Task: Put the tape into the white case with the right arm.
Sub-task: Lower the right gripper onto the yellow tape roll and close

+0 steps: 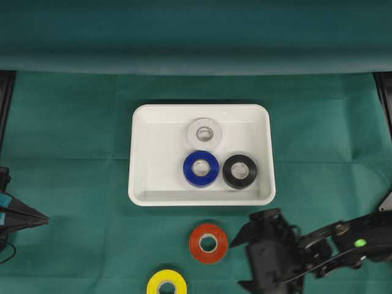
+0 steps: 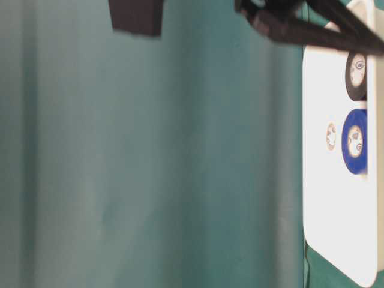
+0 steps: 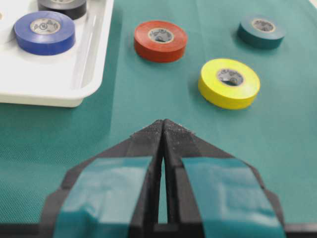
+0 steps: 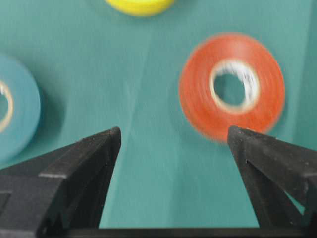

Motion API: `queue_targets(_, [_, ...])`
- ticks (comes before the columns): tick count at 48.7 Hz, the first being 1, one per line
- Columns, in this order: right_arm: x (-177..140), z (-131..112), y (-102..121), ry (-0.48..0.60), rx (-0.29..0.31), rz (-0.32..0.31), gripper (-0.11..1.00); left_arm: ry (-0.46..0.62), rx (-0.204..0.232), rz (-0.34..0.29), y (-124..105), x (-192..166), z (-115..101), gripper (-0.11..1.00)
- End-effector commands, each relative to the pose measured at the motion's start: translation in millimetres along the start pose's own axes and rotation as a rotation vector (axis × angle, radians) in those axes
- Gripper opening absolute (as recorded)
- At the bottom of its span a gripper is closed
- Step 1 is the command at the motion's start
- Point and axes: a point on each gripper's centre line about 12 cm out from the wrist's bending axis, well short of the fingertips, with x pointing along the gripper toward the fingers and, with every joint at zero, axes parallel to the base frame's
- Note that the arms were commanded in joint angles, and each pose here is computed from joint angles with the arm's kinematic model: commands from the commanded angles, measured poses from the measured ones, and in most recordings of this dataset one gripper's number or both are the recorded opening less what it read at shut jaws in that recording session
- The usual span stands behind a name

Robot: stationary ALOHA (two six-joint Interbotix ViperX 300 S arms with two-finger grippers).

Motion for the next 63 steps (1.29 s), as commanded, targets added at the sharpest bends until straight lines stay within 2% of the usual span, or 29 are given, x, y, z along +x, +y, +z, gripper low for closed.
queue_targets(1, [7, 21, 7, -0.045, -0.009, 0.02, 0.62, -0.006, -0.003, 0.001, 0, 1, 5, 0.0])
queue_targets(38, [82, 82, 47, -0.096, -0.047, 0.064, 0.62, -0.008, -0.003, 0.001, 0, 1, 6, 0.0])
queue_targets(45, [89, 86, 54, -0.099, -0.054, 0.072, 0.62, -0.008, -0.003, 0.001, 0, 1, 6, 0.0])
queue_targets(63, [98, 80, 49, -0.048, -0.052, 0.032, 0.62, -0.006, -0.003, 0.001, 0, 1, 5, 0.0])
